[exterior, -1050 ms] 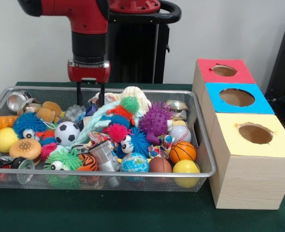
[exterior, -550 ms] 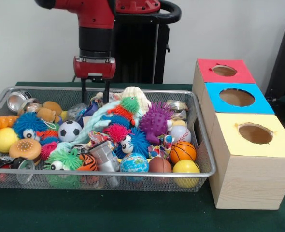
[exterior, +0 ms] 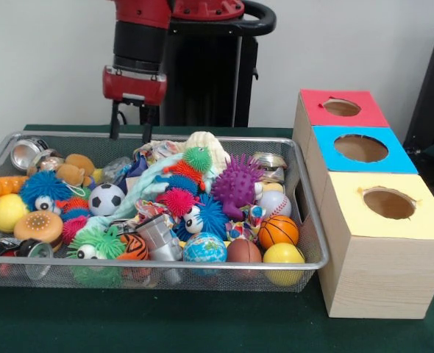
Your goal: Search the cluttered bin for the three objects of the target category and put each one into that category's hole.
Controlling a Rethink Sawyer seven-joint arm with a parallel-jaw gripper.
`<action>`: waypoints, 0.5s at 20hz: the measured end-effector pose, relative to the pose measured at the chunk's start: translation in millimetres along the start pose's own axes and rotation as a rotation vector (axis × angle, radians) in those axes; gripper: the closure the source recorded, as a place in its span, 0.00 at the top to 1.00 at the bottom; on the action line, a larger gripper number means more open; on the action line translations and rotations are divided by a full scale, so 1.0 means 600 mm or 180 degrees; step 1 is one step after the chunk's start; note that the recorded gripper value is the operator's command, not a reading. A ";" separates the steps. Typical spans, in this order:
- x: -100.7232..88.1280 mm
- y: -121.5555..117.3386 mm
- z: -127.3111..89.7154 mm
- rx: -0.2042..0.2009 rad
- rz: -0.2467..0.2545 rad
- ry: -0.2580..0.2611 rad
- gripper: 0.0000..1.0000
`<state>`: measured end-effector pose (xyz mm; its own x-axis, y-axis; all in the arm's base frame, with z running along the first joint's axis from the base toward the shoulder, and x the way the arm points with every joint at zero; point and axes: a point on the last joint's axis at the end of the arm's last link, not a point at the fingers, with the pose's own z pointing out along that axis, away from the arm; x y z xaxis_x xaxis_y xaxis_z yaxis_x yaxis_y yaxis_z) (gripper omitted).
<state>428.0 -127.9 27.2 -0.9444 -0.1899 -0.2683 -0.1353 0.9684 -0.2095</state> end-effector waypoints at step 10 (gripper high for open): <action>0.027 -0.063 -0.011 0.0367 0.0223 0.0157 1.00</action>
<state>415.7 -166.8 37.0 -0.9644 -0.1115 -0.2400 -0.0357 0.9535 -0.2993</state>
